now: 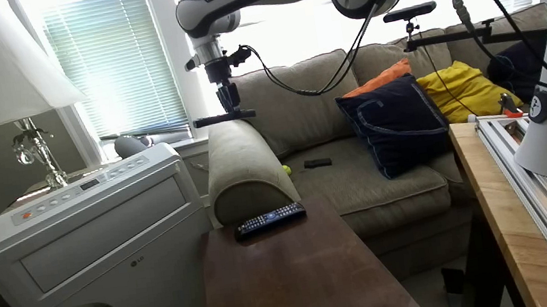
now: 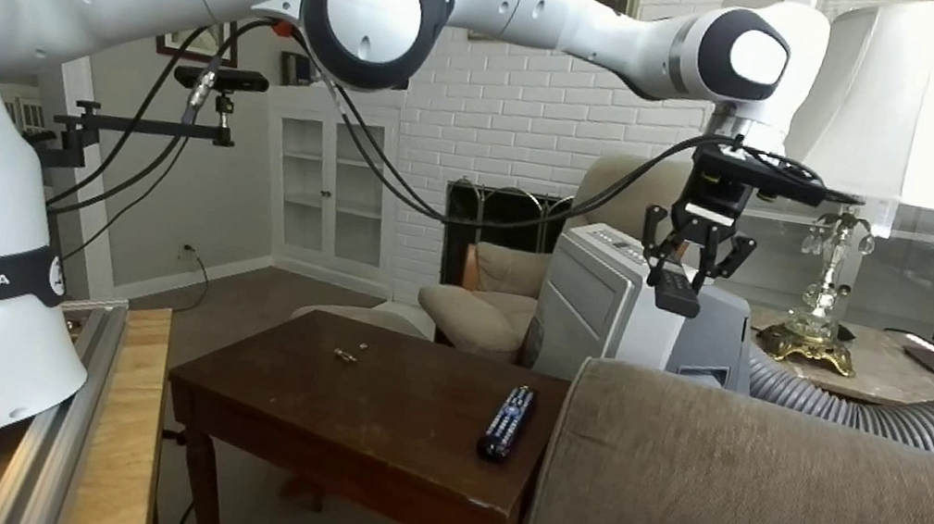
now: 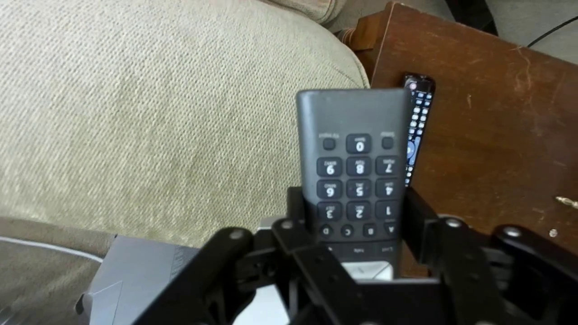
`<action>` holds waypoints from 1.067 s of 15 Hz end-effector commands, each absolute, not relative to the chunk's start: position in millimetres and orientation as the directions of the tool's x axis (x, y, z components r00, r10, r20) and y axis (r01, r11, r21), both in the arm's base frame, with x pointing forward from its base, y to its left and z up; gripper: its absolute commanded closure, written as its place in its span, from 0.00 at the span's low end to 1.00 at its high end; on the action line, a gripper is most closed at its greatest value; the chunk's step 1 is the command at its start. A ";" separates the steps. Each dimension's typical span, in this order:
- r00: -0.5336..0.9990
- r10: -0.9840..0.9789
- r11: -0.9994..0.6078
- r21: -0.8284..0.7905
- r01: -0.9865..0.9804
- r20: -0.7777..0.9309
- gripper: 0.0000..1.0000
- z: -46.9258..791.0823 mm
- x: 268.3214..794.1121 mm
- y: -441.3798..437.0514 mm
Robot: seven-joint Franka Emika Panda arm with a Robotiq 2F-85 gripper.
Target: Move the remote on the sofa to the table
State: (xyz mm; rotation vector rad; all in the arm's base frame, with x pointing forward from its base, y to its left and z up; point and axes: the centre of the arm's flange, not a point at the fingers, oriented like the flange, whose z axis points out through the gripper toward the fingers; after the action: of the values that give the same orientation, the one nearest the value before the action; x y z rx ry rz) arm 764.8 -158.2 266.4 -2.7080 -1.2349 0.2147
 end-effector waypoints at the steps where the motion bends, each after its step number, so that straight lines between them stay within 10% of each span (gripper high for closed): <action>1: 0.690 0.718 -0.685 -0.265 0.678 -0.090 0.72 227.1 717.4 -164.1; 16: 0.537 0.843 -0.514 -0.241 0.823 0.039 0.72 263.4 648.3 -266.9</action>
State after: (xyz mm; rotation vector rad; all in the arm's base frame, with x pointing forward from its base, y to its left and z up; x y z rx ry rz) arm 720.0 -282.7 248.5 -2.5799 -1.3198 0.2189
